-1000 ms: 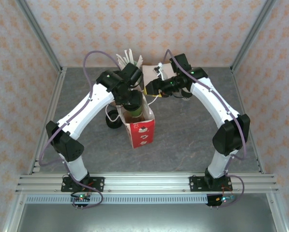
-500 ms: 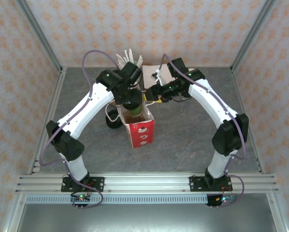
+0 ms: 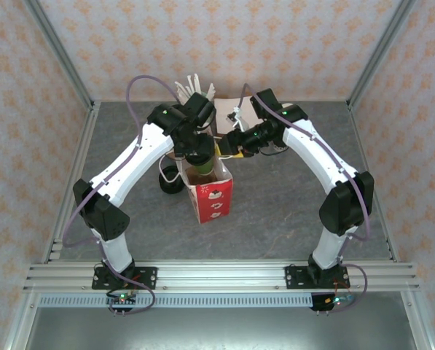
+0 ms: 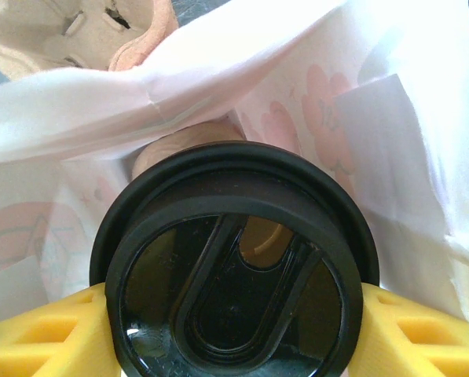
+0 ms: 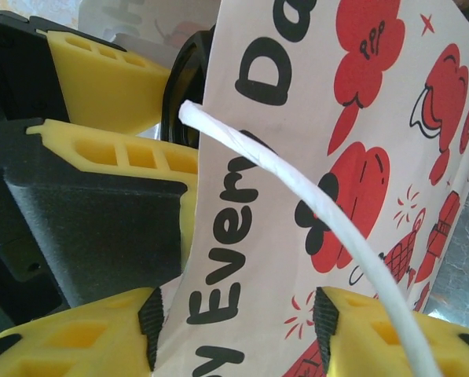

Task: Pack the takeout coffee

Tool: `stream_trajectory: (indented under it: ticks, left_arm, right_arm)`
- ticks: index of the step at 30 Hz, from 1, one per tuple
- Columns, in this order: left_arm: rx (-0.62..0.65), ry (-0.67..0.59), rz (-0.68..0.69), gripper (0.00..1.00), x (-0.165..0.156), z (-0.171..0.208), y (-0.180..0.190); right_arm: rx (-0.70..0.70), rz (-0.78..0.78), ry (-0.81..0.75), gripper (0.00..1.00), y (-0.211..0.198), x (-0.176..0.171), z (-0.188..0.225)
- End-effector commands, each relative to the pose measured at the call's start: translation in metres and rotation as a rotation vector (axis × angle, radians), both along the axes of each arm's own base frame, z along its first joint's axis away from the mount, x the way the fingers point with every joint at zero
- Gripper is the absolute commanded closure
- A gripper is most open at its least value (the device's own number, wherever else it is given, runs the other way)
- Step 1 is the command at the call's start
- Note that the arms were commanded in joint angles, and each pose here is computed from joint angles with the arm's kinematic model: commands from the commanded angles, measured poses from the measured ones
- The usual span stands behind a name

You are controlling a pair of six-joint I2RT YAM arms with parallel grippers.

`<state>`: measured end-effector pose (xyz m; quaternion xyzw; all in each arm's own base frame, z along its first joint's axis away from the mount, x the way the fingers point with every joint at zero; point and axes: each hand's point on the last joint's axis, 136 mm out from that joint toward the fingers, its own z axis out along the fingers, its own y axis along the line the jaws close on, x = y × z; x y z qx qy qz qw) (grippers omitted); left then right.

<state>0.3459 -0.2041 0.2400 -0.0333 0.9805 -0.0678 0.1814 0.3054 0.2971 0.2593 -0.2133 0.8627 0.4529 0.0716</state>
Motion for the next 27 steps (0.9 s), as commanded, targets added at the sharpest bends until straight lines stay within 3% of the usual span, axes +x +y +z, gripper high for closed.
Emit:
stream_trajectory:
  ticks: [1,7,12,16,27]
  left_arm:
    - [0.012,-0.007,0.027,0.44,0.003,0.003,0.006]
    - [0.048,0.008,0.020,0.44,-0.002,0.001,0.013]
    - [0.053,0.014,0.021,0.44,-0.005,0.000,0.015]
    - [0.042,0.014,0.027,0.44,-0.007,0.002,0.015]
    - [0.029,-0.011,0.042,0.44,-0.009,0.009,0.017]
  right_arm:
    - [-0.025,-0.006,-0.048,0.53,-0.002,-0.003,0.010]
    - [-0.041,-0.050,-0.064,0.81,-0.005,0.002,0.012]
    - [-0.049,-0.091,-0.095,0.94,-0.010,0.002,0.017]
    - [-0.055,-0.150,-0.126,1.00,-0.017,0.003,0.022]
    - [-0.061,-0.295,-0.184,1.00,-0.033,-0.004,0.031]
